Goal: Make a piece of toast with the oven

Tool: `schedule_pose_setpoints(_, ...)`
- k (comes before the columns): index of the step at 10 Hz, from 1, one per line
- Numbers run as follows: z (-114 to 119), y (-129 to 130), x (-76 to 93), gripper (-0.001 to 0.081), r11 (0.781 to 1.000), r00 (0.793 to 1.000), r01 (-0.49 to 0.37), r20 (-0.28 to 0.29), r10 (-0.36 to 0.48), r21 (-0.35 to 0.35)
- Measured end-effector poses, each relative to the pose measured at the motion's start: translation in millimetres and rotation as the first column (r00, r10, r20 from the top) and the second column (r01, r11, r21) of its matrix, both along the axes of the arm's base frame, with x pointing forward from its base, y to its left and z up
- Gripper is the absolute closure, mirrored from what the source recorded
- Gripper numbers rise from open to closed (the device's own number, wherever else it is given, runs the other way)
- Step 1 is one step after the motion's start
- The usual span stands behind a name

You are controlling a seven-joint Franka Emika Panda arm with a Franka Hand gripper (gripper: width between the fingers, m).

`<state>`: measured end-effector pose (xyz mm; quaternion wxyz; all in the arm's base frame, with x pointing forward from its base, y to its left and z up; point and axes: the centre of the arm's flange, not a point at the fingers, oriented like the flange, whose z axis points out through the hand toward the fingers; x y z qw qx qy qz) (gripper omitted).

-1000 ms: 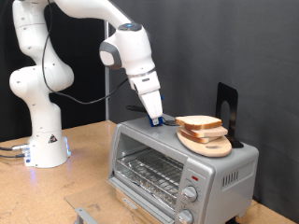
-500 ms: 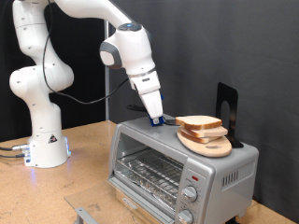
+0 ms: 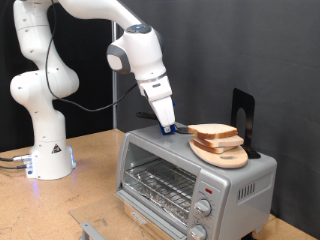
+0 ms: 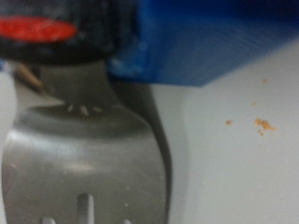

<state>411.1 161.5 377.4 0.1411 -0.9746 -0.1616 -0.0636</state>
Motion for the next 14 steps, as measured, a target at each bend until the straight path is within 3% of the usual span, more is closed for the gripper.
schedule_pose_setpoints(1,0.2,0.0,0.1,0.0321,1.0,1.0,0.0,0.0,0.0,0.0)
schedule_pose_setpoints(2,0.8,0.1,0.2,0.0247,1.0,1.0,0.0,0.001,0.0,0.001)
schedule_pose_setpoints(3,1.6,0.1,0.5,0.0107,1.0,1.0,0.0,0.003,0.0,0.001)
schedule_pose_setpoints(4,2.9,-0.1,0.8,0.0107,1.0,1.0,0.001,0.005,-0.001,0.003)
schedule_pose_setpoints(5,4.2,-0.5,0.9,0.002,1.0,1.0,0.001,0.007,-0.001,0.004)
schedule_pose_setpoints(14,6.8,-2.2,-2.0,0.0001,0.998,0.998,0.06,-0.035,-0.06,0.02)
